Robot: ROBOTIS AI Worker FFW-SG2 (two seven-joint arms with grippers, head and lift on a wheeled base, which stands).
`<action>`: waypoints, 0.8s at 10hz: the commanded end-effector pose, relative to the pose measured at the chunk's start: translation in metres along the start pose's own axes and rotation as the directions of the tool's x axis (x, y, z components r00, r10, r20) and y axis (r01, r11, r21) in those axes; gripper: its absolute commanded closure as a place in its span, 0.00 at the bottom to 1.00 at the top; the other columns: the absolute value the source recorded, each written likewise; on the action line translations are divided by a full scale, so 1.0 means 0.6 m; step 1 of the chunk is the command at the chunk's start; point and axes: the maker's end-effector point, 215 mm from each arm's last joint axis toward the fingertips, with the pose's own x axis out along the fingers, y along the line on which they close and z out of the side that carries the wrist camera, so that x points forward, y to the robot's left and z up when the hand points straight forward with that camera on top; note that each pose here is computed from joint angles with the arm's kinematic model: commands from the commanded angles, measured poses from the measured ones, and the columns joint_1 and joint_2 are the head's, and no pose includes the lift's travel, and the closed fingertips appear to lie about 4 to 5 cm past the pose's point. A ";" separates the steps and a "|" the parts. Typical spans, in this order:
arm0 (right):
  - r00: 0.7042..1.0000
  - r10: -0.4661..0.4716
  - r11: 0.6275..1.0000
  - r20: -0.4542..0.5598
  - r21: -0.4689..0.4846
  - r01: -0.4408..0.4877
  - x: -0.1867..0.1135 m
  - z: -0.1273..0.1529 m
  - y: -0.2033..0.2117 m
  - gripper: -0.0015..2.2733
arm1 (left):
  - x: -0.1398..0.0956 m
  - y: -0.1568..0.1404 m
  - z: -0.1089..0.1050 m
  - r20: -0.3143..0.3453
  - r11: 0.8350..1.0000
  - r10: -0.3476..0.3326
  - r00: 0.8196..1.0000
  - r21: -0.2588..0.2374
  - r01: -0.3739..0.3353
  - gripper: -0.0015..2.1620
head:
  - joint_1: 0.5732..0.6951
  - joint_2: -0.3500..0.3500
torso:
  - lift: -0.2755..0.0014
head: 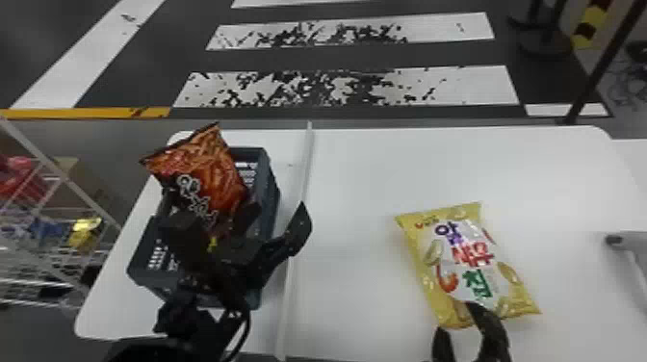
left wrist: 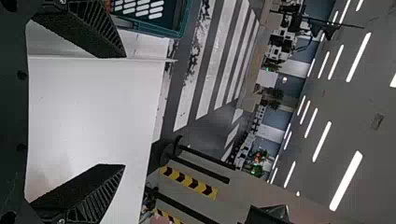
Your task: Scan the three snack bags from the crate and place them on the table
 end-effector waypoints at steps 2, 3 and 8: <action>0.999 0.002 0.998 -0.040 -0.069 -0.005 0.019 -0.010 0.010 0.52 | -0.006 0.003 -0.008 -0.010 1.000 0.004 1.000 -0.002 -0.004 0.01 | 1.00 0.68 | 0.77; 0.999 0.001 0.998 -0.047 -0.070 -0.004 0.021 -0.010 0.010 0.88 | -0.009 0.003 -0.015 -0.019 1.000 0.003 1.000 -0.003 -0.004 0.01 | 1.00 0.68 | 0.77; 0.997 -0.083 0.992 0.005 0.100 0.082 0.024 0.053 -0.097 0.99 | -0.009 -0.001 -0.024 -0.030 1.000 -0.004 1.000 -0.018 0.004 0.01 | 1.00 0.68 | 0.77</action>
